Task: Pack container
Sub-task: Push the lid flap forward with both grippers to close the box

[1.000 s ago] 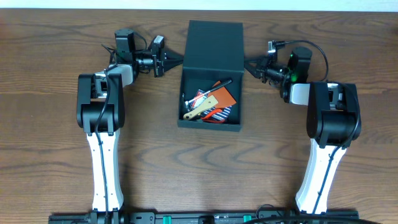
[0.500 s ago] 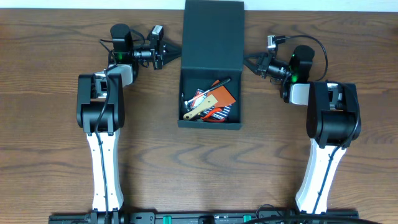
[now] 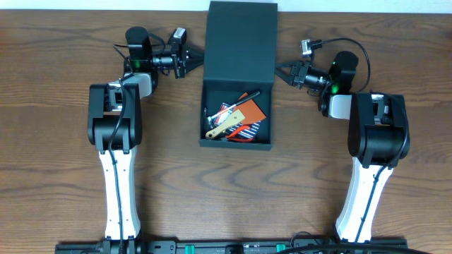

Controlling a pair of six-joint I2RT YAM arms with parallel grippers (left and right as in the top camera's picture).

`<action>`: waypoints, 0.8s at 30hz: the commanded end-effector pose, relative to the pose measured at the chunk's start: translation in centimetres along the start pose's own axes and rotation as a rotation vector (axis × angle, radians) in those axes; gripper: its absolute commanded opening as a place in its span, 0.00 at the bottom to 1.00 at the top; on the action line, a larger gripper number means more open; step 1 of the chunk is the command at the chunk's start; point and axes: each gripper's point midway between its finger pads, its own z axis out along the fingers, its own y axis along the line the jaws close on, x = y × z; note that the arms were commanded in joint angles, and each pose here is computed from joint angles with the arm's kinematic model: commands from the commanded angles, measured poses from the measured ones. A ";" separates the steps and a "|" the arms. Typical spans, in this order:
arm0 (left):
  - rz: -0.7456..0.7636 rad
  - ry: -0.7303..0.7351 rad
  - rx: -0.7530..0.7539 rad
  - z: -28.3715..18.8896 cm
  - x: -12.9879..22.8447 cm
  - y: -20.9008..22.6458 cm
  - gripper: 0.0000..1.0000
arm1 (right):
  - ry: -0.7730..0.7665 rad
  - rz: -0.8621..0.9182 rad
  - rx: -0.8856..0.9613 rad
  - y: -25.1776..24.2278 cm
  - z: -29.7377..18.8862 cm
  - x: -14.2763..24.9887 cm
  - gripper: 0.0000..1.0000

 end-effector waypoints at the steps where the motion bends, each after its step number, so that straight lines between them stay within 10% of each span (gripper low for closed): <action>1: 0.000 0.029 0.001 0.2 0.3 -0.1 0.06 | 0.064 0.004 -0.035 0.5 0.4 1.2 0.01; 24: 0.125 0.051 0.021 1.1 1.6 -3.8 0.05 | 0.072 0.004 -0.043 0.7 0.2 1.2 0.03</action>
